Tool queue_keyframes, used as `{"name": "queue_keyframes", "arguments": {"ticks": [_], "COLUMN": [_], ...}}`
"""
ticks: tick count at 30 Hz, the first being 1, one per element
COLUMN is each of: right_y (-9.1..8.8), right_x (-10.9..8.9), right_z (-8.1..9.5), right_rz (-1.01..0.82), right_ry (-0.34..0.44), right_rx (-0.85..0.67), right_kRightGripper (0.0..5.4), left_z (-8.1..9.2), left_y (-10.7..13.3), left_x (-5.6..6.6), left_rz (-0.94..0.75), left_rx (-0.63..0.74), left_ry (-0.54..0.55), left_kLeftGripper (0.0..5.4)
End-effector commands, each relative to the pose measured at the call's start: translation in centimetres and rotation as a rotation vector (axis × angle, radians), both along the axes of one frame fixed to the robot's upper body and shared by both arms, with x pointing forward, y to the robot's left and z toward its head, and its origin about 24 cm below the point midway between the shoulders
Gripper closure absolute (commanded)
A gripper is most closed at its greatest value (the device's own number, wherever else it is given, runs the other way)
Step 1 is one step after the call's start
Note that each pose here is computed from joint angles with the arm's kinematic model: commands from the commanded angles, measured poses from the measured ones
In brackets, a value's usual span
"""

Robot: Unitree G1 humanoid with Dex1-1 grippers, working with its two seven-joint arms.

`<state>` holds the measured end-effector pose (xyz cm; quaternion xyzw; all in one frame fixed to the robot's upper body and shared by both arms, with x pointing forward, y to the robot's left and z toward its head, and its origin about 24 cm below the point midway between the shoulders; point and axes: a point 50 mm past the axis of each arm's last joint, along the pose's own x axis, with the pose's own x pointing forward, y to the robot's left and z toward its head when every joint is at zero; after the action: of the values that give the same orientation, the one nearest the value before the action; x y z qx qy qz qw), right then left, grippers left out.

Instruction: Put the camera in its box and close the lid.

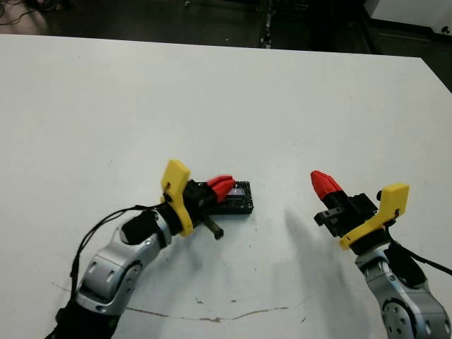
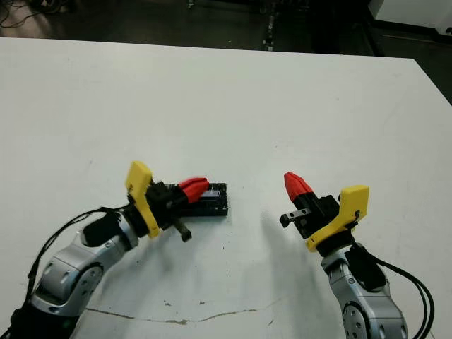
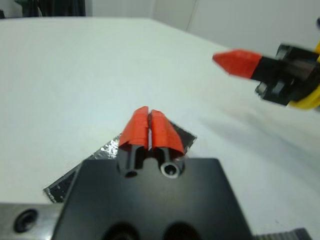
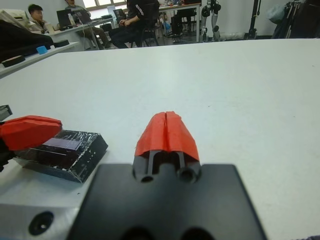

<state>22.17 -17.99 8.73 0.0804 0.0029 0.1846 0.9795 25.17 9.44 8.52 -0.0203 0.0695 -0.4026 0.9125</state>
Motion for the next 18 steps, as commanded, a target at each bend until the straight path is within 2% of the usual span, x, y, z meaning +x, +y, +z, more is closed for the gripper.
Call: {"name": "queue_keyframes", "arguments": {"ticks": [1, 8, 18], "right_y": [-0.3, -0.28, -0.24], "right_x": [-0.16, -0.18, -0.21], "right_z": [-0.28, -0.37, -0.34], "right_rz": [-0.012, -0.008, -0.004], "right_ry": [0.016, 0.019, 0.017], "right_rx": [-0.014, -0.006, -0.01], "right_kRightGripper": [5.4, 5.4, 5.4], "left_z": [-1.66, -2.21, -1.67], "left_y": [0.17, 0.51, 0.62], "left_x": [-0.18, 0.17, -0.2], "left_rz": [0.007, 0.019, 0.009], "left_rx": [0.066, 0.083, 0.072], "left_ry": [0.076, 0.148, 0.14], "left_kLeftGripper": [5.38, 5.38, 5.38]}}
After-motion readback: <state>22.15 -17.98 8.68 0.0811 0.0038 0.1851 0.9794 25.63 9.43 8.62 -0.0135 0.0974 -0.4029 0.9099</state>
